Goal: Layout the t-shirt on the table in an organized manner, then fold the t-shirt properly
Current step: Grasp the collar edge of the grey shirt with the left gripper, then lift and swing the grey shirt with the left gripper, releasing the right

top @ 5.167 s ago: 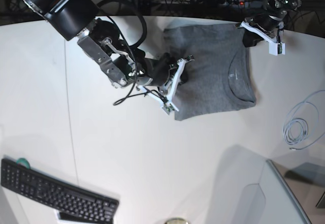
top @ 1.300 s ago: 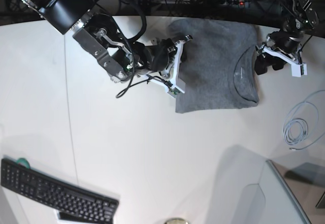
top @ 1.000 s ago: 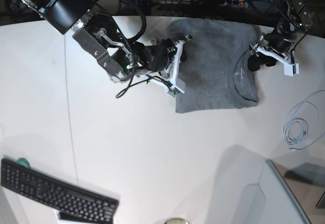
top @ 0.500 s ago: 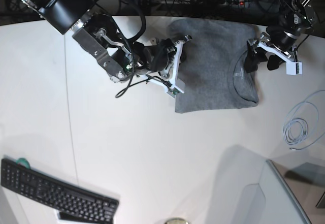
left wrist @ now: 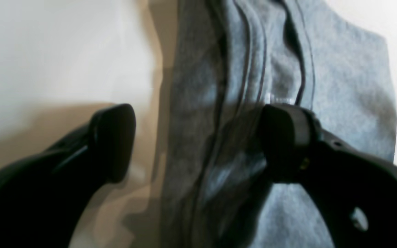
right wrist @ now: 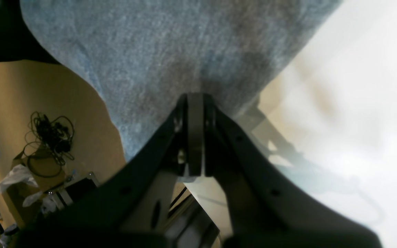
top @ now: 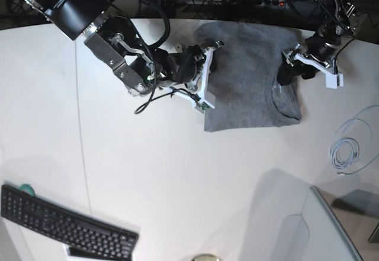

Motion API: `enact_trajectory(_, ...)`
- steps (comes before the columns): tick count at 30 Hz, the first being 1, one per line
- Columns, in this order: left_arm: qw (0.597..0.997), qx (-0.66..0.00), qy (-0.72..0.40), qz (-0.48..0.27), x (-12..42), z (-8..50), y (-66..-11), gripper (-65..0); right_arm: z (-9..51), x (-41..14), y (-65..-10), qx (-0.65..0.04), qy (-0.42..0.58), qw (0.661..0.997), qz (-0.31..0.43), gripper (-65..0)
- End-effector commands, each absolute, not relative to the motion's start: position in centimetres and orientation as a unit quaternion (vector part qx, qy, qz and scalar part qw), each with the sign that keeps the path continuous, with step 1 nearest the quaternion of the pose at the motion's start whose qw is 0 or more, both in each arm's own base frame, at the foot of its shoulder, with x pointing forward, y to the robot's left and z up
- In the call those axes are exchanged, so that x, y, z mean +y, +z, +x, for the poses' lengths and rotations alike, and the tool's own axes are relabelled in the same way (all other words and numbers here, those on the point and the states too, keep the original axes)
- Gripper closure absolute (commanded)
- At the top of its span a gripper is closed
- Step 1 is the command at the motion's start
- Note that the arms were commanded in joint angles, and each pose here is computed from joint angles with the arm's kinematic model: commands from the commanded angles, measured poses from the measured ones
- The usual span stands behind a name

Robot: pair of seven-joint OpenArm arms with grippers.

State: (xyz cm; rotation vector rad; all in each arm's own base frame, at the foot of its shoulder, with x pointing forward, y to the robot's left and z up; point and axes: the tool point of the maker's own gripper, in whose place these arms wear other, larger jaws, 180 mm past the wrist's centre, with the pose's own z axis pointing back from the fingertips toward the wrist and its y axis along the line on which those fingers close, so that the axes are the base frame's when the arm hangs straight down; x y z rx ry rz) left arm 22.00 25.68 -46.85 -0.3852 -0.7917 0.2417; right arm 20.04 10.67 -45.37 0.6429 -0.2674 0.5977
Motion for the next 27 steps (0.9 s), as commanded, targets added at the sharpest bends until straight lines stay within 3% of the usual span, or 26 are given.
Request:
enact_trajectory(1,0.897,-0.387,0.096,-0.192,25.3,22.6,-46.3,-55.0,21.0,11.6,-44.1,-0.15,0.289,0.889,0.323,0.0)
enact_trajectory(5,0.9,-0.374,0.084,-0.206,23.9,22.7,-47.0,-54.6,21.0,11.6,-44.1,-0.15,0.289,0.889,0.323,0.0)
enact_trajectory(7,0.903,-0.366,0.089,-0.209,23.9,22.4,-47.6,-50.0,21.1,11.6,-44.0,-0.151,0.288,0.889,0.324,0.0)
enact_trajectory(9,0.903,-0.368,0.084,-0.207,24.1,22.9,-47.4,-35.9,21.1,11.6,-43.5,-0.159,0.289,0.885,0.328,0.0)
enact_trajectory(13,0.902,-0.375,0.072,-0.2,24.9,24.0,-46.7,0.0,21.9,10.7,-41.0,-0.2,0.3,0.871,0.333,0.0)
enact_trajectory(20,0.913,-0.347,-0.057,-0.206,22.4,26.6,-45.8,0.0,26.2,4.2,-37.8,-0.285,0.154,0.887,0.329,0.0)
enact_trajectory(27,0.897,-0.286,-0.272,-0.199,17.7,29.2,-45.2,0.0,27.6,-5.3,-39.2,-0.308,0.013,0.911,0.275,0.0)
